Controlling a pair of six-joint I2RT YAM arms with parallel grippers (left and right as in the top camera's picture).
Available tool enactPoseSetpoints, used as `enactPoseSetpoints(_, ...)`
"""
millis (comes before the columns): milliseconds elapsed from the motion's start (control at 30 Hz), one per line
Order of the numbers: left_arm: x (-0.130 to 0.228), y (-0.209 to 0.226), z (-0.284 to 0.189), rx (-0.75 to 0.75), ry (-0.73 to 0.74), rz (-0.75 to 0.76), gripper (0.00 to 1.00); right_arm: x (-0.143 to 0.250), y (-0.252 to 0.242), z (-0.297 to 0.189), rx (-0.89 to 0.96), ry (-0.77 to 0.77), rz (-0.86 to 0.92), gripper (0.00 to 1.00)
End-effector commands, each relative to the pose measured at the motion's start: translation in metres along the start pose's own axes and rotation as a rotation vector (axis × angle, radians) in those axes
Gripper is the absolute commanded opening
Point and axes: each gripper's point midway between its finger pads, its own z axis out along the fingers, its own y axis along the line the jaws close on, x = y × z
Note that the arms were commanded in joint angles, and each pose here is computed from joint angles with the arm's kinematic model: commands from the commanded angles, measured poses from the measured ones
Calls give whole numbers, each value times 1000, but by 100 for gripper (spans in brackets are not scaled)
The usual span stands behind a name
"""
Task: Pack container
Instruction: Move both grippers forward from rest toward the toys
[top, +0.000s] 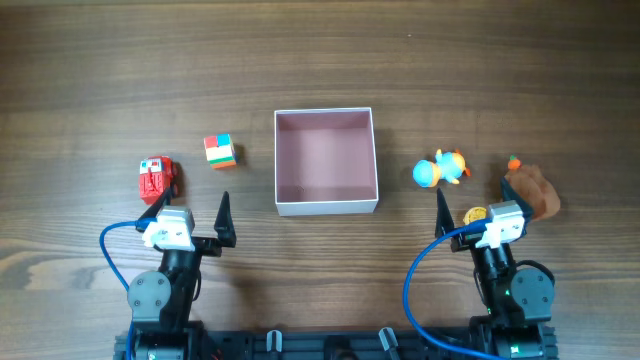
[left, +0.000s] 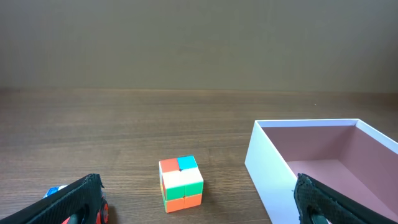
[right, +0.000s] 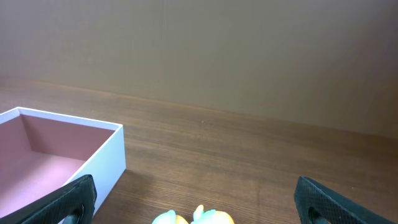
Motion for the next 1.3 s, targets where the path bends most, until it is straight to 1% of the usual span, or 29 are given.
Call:
enactPoseSetpoints(0, 2, -4, 0, 24, 1, 16, 100, -2, -3, 0, 17, -8, -47, 100)
enactPoseSetpoints(833, 2, -4, 0, 24, 1, 16, 100, -2, -3, 0, 18, -8, -43, 100)
enactPoseSetpoints(967, 2, -4, 0, 24, 1, 14, 100, -1, -3, 0, 17, -4, 79, 100)
enactPoseSetpoints(1033, 1, -4, 0, 20, -4, -61, 100, 3, -2, 1, 10, 15, 168, 100)
enactPoseSetpoints(1133, -18, -4, -4, 15, -25, -162, 100, 2, 2, 0, -15, 82, 201, 100)
enactPoseSetpoints(1167, -26, -3, -7, 4, -25, -187, 100, -4, 2, -1, -16, 109, 204, 100)
enactPoseSetpoints(1267, -50, -4, -12, -12, 49, -215, 100, -30, -1, 0, -17, 192, 212, 100)
